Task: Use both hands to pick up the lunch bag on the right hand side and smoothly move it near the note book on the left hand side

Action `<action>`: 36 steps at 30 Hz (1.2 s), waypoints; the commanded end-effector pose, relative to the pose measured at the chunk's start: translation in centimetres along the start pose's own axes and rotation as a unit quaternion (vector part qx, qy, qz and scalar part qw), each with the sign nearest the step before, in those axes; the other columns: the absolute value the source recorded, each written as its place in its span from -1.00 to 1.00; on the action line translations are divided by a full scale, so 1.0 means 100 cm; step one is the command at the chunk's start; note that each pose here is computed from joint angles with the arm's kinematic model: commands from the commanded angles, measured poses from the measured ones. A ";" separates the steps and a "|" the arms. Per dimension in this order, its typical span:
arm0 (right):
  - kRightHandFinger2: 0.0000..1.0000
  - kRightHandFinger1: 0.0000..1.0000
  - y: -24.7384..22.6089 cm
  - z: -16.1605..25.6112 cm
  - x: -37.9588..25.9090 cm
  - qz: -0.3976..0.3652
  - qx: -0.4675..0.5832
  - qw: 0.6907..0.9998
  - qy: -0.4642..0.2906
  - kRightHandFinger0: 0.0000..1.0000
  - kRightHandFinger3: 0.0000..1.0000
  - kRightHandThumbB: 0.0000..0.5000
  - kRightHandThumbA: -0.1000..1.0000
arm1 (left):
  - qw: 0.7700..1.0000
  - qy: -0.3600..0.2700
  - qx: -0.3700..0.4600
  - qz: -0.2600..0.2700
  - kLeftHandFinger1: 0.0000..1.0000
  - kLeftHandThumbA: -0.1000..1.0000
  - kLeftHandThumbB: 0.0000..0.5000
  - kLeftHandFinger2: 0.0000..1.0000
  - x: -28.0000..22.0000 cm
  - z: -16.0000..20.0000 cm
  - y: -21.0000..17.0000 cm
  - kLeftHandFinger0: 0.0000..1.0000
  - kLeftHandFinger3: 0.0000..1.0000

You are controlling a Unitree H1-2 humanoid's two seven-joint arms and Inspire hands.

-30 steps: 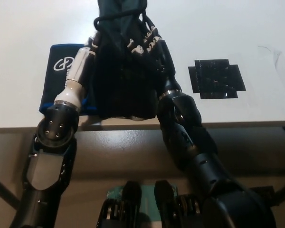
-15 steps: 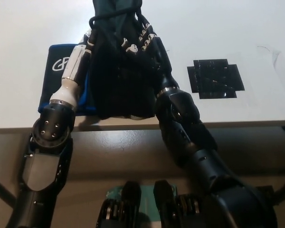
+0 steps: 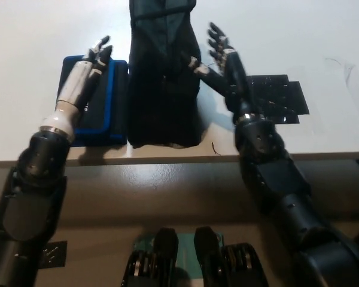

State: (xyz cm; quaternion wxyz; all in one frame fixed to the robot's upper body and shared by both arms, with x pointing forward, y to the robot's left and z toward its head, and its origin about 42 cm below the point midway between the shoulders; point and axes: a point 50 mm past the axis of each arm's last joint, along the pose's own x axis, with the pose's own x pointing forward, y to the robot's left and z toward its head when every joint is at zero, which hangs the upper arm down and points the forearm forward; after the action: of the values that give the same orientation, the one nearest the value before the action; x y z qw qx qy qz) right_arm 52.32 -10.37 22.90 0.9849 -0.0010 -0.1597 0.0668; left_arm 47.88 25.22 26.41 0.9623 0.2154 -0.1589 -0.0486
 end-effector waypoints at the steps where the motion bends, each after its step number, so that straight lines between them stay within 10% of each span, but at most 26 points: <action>1: 1.00 1.00 -0.053 0.092 -0.002 -0.093 -0.192 0.948 -0.235 1.00 1.00 0.66 1.00 | 0.978 -0.103 0.183 0.012 1.00 1.00 1.00 1.00 -0.013 0.061 0.074 1.00 1.00; 21: 1.00 1.00 -0.133 0.043 -0.165 -0.102 -0.154 0.963 -0.196 1.00 1.00 0.28 1.00 | 0.987 -0.122 0.094 0.047 1.00 1.00 0.55 1.00 -0.159 0.006 0.082 1.00 1.00; 36: 1.00 1.00 -0.161 -0.005 -0.240 -0.134 -0.141 0.976 -0.099 1.00 1.00 -0.06 1.00 | 0.994 -0.058 0.069 0.056 1.00 1.00 0.61 1.00 -0.232 -0.055 0.068 1.00 1.00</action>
State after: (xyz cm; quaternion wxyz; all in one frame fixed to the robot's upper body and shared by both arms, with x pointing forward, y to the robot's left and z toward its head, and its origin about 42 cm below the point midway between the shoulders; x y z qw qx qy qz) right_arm 33.20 -28.04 13.70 0.9688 -0.1196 -0.2026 -0.0782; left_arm 29.50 35.96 16.58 0.9553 0.2661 -0.1286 0.0016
